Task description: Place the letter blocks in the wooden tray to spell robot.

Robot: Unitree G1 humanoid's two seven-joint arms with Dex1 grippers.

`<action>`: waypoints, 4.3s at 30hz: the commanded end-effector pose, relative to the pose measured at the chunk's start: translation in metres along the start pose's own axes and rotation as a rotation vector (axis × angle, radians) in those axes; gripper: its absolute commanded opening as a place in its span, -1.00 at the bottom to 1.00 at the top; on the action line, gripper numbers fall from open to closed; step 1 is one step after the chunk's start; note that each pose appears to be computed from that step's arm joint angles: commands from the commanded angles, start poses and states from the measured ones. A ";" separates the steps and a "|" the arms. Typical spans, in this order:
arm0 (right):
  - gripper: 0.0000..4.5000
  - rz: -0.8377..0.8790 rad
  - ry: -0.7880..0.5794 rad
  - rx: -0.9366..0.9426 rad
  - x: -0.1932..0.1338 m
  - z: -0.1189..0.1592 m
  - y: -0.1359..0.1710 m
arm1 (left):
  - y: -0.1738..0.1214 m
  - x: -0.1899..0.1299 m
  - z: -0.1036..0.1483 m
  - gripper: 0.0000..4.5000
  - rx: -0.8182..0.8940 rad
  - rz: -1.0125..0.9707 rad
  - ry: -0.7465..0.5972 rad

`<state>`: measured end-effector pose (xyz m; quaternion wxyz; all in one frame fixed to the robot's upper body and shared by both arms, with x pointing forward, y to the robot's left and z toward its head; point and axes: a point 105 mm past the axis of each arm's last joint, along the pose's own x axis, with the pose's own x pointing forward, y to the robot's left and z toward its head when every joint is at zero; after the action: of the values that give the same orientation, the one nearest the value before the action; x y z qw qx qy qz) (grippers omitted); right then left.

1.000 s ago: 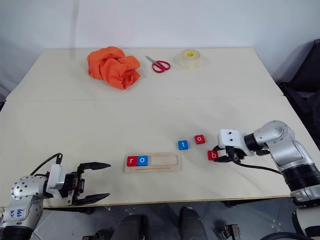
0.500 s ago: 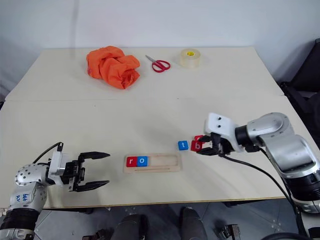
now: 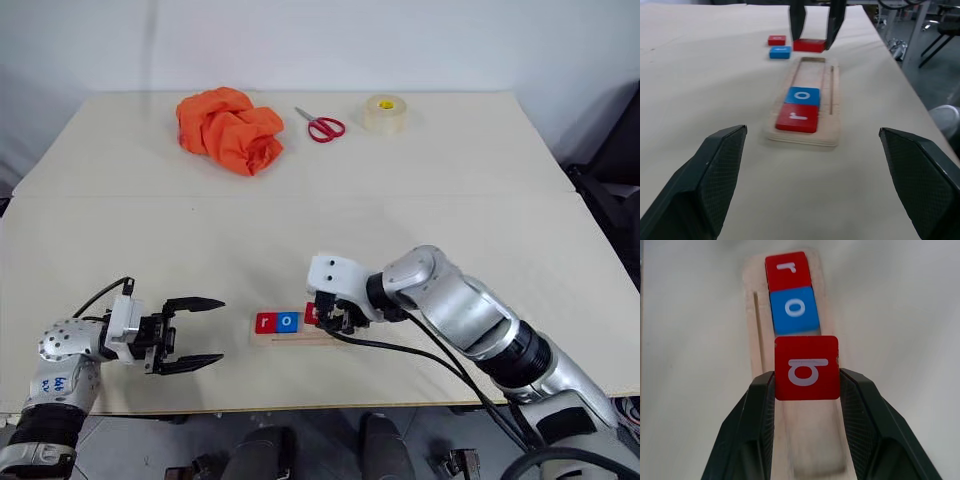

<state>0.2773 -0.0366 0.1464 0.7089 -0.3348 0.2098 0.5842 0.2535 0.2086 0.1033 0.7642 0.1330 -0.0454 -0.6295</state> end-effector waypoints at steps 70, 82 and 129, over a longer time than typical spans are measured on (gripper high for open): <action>-0.99 -0.051 -0.130 -0.143 0.013 0.009 -0.031 | -0.008 0.005 0.010 1.00 0.048 -0.004 -0.017; 0.28 -0.157 -0.208 0.079 -0.053 -0.030 -0.031 | 0.001 0.012 0.008 1.00 0.043 -0.031 -0.033; 0.99 -0.746 -0.398 0.622 -0.078 -0.116 -0.040 | 0.001 0.015 0.009 1.00 0.041 -0.027 -0.052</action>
<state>0.3031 -0.1754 0.1261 0.9520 -0.0405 0.1118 0.2822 0.2579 0.1920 0.1032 0.7536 0.1247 -0.0604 -0.6426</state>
